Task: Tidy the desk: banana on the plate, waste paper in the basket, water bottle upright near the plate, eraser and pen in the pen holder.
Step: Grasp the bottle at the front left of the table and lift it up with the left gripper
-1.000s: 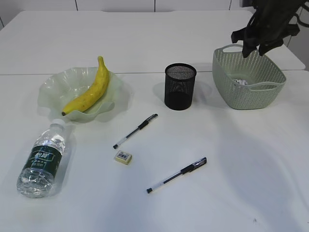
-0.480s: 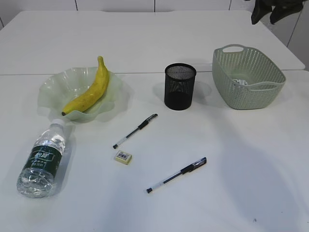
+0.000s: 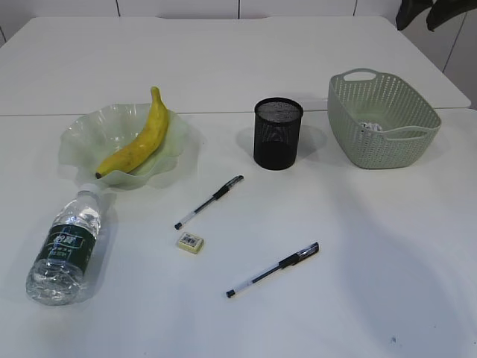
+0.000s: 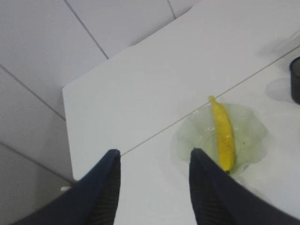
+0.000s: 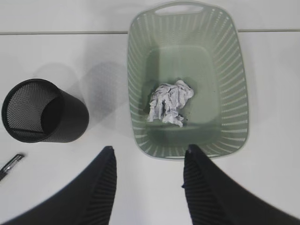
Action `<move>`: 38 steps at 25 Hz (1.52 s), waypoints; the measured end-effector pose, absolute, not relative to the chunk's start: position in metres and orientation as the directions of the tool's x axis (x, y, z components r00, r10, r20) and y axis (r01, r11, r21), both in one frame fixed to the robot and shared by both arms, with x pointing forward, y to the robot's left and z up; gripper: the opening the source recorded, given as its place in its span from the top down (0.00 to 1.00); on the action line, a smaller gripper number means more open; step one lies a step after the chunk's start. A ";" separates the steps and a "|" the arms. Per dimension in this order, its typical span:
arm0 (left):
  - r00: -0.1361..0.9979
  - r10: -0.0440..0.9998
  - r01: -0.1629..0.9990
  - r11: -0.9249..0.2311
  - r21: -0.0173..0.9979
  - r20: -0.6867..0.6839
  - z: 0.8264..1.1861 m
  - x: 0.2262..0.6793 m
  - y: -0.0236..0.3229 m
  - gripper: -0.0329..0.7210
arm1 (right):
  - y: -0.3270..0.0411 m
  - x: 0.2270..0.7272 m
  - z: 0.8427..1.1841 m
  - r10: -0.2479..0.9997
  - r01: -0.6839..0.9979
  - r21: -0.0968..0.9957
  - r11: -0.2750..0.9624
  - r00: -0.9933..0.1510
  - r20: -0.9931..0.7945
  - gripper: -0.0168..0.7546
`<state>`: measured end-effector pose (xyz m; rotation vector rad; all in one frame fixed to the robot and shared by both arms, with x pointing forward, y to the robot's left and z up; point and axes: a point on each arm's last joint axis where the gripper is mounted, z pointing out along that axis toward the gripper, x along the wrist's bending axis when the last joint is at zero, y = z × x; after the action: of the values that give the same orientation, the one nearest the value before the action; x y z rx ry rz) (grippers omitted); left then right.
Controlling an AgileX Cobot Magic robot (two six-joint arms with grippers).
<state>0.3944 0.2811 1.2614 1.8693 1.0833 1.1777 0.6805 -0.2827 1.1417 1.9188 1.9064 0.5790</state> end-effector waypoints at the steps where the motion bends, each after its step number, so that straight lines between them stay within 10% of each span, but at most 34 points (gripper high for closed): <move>1: 0.226 0.899 0.313 -0.431 0.847 0.374 1.261 0.394 0.284 0.51 | -0.282 0.680 1.143 0.999 0.845 0.534 -0.017 -0.004 0.038 0.52; 38: 0.119 0.993 0.723 -0.094 0.684 0.010 1.212 0.434 0.274 0.51 | -0.277 0.585 1.241 0.990 0.723 0.689 -0.058 -0.046 0.132 0.52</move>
<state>0.4335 0.2745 1.2122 1.8759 1.6571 0.6666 0.5845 -0.2772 1.2410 1.8219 1.8095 0.8675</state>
